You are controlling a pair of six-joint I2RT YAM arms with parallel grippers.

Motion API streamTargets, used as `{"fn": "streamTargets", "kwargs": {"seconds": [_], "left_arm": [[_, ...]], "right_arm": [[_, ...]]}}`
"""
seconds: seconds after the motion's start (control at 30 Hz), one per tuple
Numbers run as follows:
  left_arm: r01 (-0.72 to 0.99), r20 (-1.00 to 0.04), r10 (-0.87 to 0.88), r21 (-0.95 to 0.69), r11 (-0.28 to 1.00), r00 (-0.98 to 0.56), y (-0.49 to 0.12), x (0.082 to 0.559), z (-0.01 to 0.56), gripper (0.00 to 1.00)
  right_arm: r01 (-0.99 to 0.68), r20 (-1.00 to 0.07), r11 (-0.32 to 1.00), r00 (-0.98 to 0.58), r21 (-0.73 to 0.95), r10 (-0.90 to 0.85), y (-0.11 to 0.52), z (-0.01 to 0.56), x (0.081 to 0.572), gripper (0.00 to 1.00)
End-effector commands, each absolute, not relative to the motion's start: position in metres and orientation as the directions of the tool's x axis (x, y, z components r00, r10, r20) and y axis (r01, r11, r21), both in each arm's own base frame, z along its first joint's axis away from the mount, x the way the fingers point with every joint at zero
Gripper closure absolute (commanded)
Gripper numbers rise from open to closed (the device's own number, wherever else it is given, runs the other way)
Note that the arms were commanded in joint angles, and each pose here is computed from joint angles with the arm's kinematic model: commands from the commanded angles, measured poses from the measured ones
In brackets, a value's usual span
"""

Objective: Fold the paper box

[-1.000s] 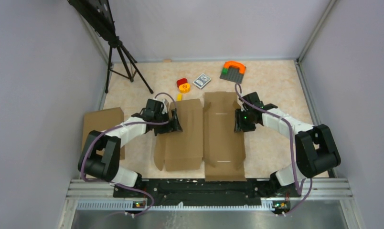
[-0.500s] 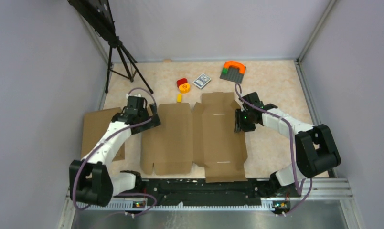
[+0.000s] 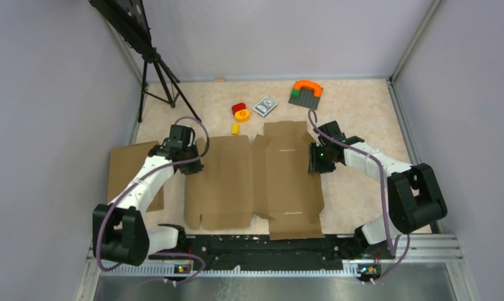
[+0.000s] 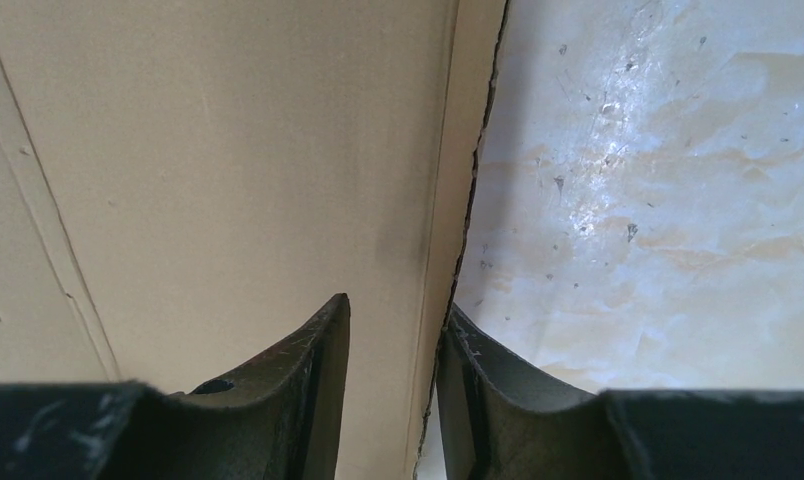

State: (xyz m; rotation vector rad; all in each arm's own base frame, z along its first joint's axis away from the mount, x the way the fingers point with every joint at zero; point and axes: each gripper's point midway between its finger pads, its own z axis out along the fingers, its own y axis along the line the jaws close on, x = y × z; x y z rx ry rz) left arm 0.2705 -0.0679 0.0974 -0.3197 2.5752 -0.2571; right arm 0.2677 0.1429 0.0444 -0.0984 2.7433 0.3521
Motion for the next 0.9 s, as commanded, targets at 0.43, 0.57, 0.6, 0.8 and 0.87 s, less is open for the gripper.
{"fn": "streamTargets", "kwargs": {"seconds": [0.43, 0.57, 0.6, 0.8, 0.87], "left_arm": [[-0.527, -0.525, -0.417, 0.071, 0.847, -0.742, 0.007, 0.26, 0.056, 1.0], [-0.521, -0.498, -0.422, 0.071, 0.851, -0.757, 0.005, 0.259, 0.046, 1.0], [-0.518, -0.491, -0.421, 0.075, 0.852, -0.763, 0.005, 0.258, 0.044, 1.0], [-0.502, -0.442, -0.412, 0.105, 0.858, -0.797, 0.002, 0.257, 0.032, 1.0], [-0.477, -0.395, -0.409, 0.091, 0.874, -0.823, -0.006, 0.257, 0.024, 0.99]], "right_arm": [[-0.128, -0.389, 0.964, -0.921, 0.232, -0.029, 0.147, 0.051, 0.268, 0.68], [-0.13, -0.388, 0.963, -0.921, 0.237, -0.029, 0.148, 0.05, 0.268, 0.68], [-0.131, -0.387, 0.962, -0.922, 0.239, -0.03, 0.149, 0.05, 0.267, 0.68], [-0.131, -0.382, 0.961, -0.924, 0.244, -0.029, 0.149, 0.048, 0.267, 0.68], [-0.137, -0.381, 0.959, -0.924, 0.249, -0.033, 0.151, 0.048, 0.267, 0.68]]}}
